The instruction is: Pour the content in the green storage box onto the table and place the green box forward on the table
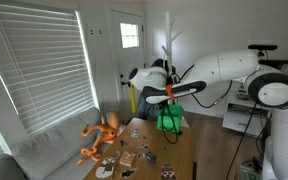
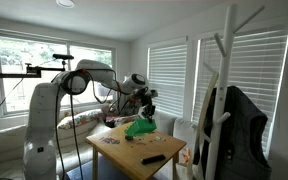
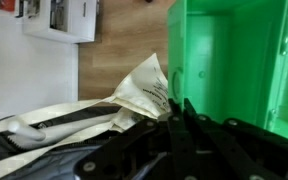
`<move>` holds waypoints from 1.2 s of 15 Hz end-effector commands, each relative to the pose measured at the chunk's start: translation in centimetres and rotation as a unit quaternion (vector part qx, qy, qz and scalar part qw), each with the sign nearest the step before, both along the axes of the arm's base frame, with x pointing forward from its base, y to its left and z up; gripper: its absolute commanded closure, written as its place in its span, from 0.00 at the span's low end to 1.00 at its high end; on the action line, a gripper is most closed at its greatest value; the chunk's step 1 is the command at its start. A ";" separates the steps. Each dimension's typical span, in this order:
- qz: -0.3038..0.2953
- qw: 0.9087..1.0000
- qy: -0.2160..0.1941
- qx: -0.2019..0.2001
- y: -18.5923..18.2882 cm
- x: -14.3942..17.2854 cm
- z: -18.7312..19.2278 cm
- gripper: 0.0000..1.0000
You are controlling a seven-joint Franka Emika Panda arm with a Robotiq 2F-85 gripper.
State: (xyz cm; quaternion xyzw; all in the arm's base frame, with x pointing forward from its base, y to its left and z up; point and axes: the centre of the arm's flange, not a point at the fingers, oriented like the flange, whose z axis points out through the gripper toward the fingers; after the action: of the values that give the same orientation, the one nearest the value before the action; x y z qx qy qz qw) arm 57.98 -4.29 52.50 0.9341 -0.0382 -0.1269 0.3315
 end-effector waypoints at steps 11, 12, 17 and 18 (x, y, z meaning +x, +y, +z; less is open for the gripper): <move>-0.072 0.978 -0.126 0.147 -10.2 1.6 2.3 0.99; -0.059 0.974 -0.145 0.162 -10.9 2.2 2.6 0.99; -0.007 0.943 -0.217 0.254 -15.0 5.7 1.5 0.99; -0.002 0.935 -0.222 0.278 -15.9 6.3 0.7 0.99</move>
State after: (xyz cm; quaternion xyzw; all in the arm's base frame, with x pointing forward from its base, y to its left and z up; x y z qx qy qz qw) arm 62.56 -18.15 54.63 0.9874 -0.1014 0.0565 0.1080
